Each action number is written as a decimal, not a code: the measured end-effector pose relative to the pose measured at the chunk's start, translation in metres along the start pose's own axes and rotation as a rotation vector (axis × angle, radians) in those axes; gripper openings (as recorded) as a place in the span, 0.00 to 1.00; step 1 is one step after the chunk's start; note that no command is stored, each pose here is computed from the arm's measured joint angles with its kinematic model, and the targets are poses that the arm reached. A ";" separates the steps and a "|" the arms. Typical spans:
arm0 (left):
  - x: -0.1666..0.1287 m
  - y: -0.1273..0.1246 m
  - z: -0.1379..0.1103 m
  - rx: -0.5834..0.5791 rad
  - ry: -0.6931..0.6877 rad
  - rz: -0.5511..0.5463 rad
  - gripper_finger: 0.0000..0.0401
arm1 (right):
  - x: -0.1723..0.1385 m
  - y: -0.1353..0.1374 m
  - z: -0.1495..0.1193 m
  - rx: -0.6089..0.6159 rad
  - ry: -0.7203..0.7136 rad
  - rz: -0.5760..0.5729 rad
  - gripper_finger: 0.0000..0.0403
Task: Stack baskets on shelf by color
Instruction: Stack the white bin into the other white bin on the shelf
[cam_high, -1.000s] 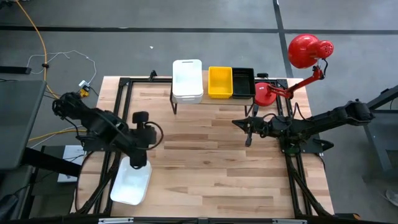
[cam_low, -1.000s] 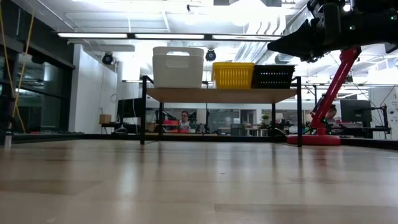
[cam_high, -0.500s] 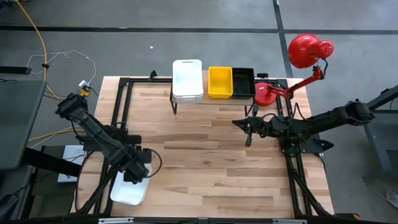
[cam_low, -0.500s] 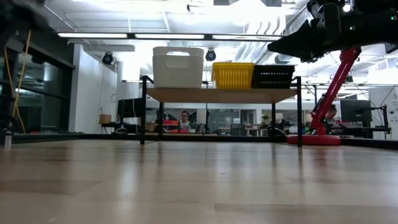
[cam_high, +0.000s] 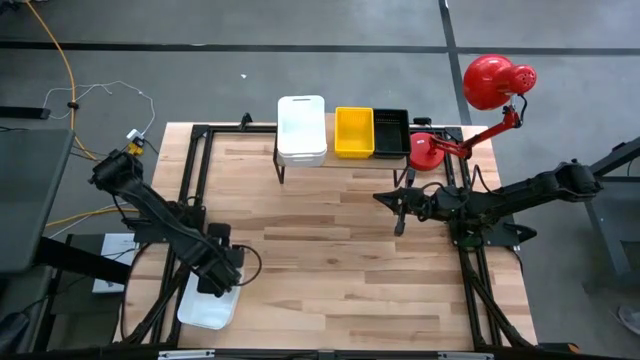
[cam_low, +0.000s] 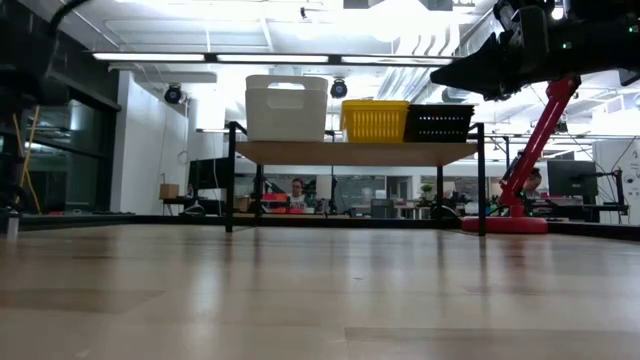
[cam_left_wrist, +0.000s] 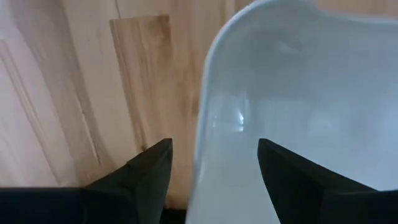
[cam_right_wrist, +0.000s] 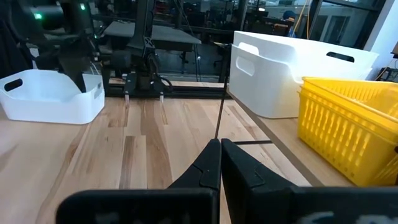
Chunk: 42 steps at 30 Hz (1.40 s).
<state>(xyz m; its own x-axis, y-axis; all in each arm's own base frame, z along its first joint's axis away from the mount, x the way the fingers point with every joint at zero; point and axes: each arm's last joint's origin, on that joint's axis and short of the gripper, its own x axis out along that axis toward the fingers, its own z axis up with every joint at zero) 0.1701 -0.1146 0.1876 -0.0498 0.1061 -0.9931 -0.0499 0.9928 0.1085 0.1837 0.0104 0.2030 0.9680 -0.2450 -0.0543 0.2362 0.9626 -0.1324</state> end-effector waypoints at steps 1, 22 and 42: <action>0.004 0.001 -0.001 0.006 0.004 0.003 0.56 | 0.000 0.000 0.000 0.000 0.000 0.000 0.00; 0.030 0.017 0.001 0.043 0.021 -0.037 0.03 | 0.000 0.001 0.000 0.000 -0.002 0.021 0.00; -0.246 0.122 0.031 -0.046 -0.569 0.304 0.00 | 0.000 0.002 -0.001 -0.003 0.002 0.061 0.00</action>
<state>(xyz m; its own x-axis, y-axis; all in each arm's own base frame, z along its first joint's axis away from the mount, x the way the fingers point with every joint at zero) 0.2073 -0.0180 0.4433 0.4672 0.4072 -0.7848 -0.1604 0.9119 0.3777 0.1839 0.0120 0.2020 0.9804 -0.1864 -0.0640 0.1769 0.9754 -0.1316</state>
